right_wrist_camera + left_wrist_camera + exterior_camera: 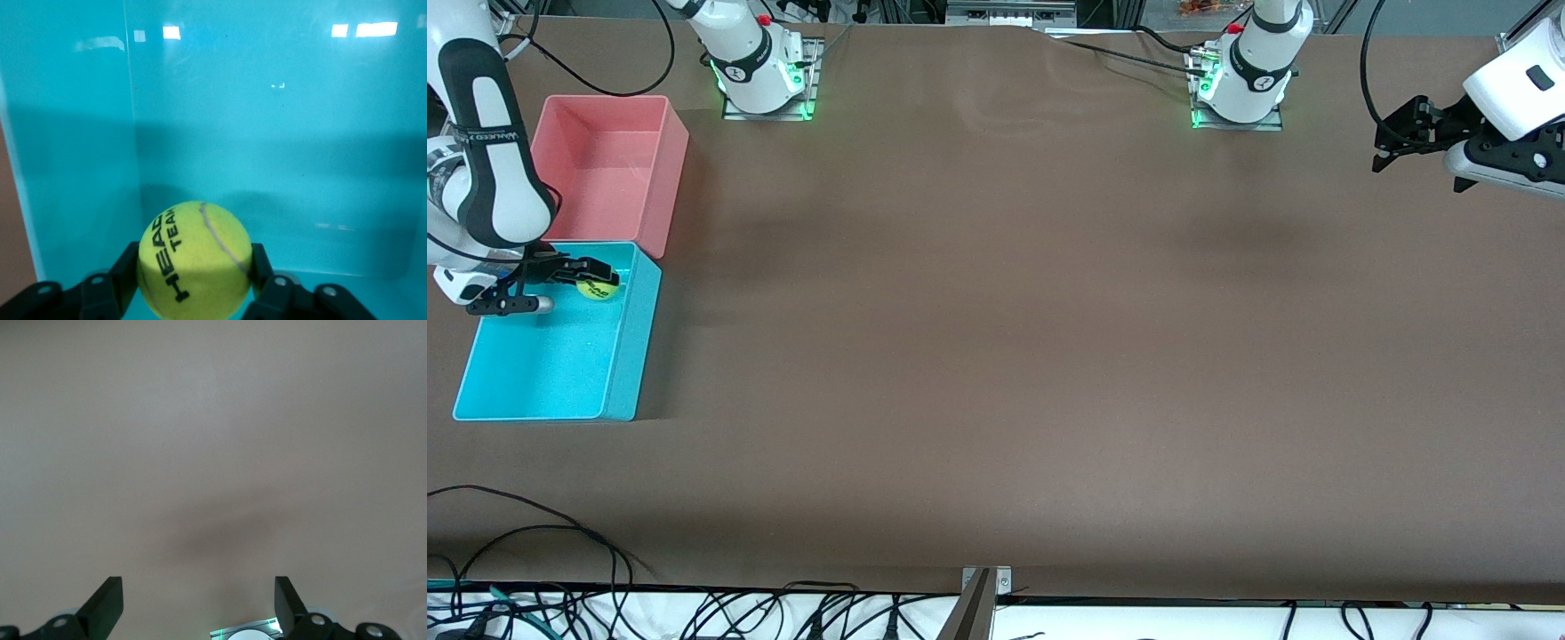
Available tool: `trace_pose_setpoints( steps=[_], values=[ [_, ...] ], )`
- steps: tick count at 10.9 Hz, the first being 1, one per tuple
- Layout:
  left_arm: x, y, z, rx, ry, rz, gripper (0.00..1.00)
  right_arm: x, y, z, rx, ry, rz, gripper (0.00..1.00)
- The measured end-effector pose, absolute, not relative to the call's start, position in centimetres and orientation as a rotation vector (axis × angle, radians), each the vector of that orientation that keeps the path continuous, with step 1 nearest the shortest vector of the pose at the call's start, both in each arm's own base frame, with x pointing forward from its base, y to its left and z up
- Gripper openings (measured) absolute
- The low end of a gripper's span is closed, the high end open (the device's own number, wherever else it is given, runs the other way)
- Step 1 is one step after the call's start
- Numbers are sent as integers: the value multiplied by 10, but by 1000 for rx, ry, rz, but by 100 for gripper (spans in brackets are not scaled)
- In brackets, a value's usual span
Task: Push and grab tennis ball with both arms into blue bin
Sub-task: 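Open the right gripper to drop the ball into the cyan bin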
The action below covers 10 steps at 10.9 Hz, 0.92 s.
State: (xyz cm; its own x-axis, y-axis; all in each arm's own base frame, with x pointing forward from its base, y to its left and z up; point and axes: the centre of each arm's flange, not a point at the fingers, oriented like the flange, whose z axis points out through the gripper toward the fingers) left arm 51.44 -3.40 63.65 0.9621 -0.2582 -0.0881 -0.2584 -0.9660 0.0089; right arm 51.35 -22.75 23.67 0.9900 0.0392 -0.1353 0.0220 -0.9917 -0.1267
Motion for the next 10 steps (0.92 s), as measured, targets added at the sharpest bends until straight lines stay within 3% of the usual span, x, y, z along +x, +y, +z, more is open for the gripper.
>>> trace_pose_setpoints(
  steps=[2,3,7,10],
  values=[
    [514,-34,637,-3109,409,139,100,515,-225,236,-3008,-61,210,93],
    [514,-34,637,-3109,410,139,100,516,-225,237,-3009,-69,206,99],
    [515,-34,636,-3109,408,141,100,526,-223,258,-2986,-88,211,100],
    [516,-28,635,-3072,396,150,100,548,-225,339,-2928,-118,216,100]
  ],
)
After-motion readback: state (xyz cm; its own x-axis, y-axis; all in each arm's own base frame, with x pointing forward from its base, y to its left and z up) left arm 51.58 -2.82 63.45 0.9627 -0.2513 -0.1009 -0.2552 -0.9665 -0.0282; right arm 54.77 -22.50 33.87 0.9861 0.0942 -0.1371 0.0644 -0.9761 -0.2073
